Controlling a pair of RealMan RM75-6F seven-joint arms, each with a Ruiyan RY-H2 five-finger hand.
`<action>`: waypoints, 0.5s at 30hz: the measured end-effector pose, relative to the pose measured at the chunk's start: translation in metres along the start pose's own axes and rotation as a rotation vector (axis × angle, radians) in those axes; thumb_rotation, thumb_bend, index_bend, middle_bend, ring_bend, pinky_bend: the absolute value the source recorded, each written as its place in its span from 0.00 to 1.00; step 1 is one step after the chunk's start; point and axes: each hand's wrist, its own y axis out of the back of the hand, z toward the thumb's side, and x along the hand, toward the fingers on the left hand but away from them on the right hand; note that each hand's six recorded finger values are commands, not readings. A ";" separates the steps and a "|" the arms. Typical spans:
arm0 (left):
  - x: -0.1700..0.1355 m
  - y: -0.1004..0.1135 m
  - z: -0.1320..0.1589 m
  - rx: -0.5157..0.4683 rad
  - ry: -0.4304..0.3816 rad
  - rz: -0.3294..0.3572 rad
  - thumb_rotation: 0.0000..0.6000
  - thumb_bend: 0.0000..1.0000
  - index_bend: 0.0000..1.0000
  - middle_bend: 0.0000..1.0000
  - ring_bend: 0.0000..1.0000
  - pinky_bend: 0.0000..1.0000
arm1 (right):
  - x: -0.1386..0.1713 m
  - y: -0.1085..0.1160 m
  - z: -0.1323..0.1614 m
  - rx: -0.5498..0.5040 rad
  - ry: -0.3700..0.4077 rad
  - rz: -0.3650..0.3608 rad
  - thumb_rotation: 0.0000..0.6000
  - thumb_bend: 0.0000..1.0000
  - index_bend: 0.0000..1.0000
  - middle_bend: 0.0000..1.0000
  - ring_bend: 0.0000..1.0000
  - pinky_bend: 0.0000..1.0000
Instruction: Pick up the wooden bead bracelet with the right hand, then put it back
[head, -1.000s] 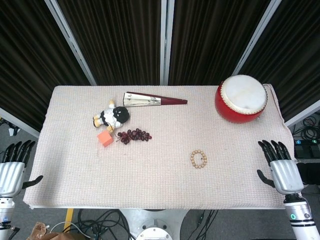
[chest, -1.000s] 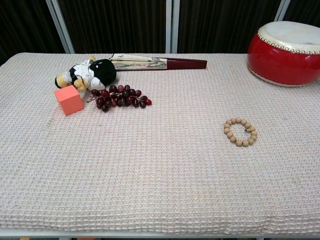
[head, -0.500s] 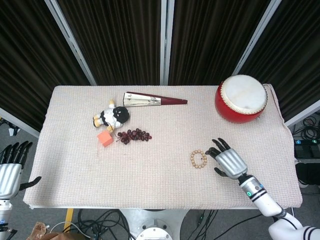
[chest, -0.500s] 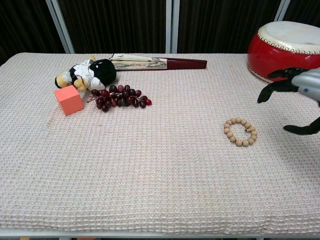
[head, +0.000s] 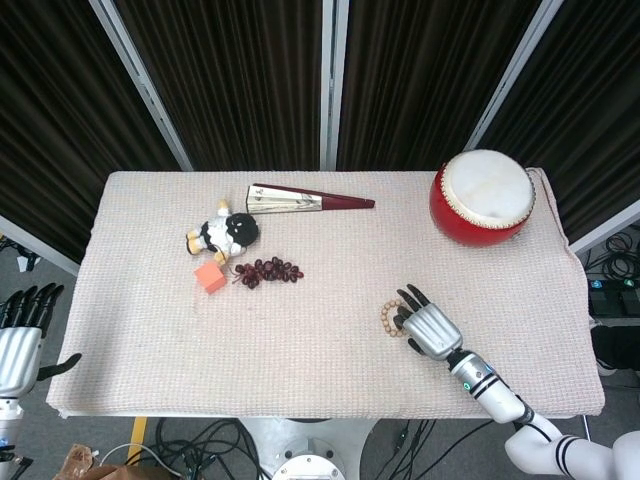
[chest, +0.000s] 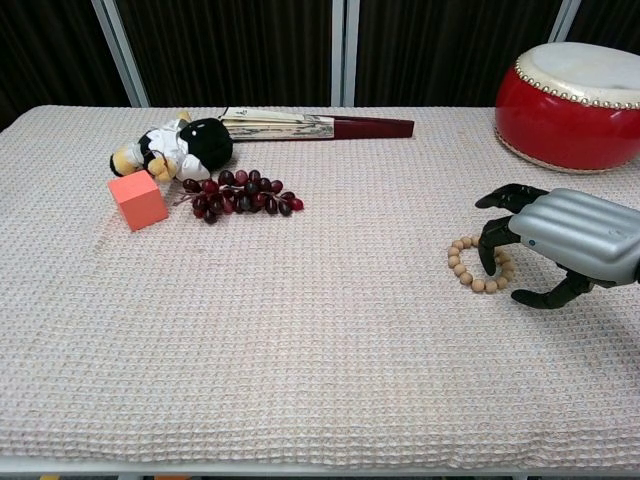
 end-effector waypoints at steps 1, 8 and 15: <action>0.000 0.000 0.000 -0.001 0.000 -0.001 1.00 0.00 0.04 0.05 0.00 0.04 | 0.000 -0.001 -0.001 -0.002 -0.004 -0.007 1.00 0.22 0.47 0.37 0.08 0.00; 0.001 -0.003 -0.002 -0.006 0.002 -0.007 1.00 0.00 0.04 0.05 0.00 0.04 | -0.004 -0.006 -0.004 -0.003 -0.014 -0.020 1.00 0.22 0.47 0.37 0.08 0.00; -0.001 -0.004 -0.005 -0.014 0.010 -0.011 1.00 0.00 0.04 0.05 0.00 0.04 | -0.007 -0.012 -0.006 0.026 -0.010 -0.022 1.00 0.29 0.47 0.37 0.08 0.00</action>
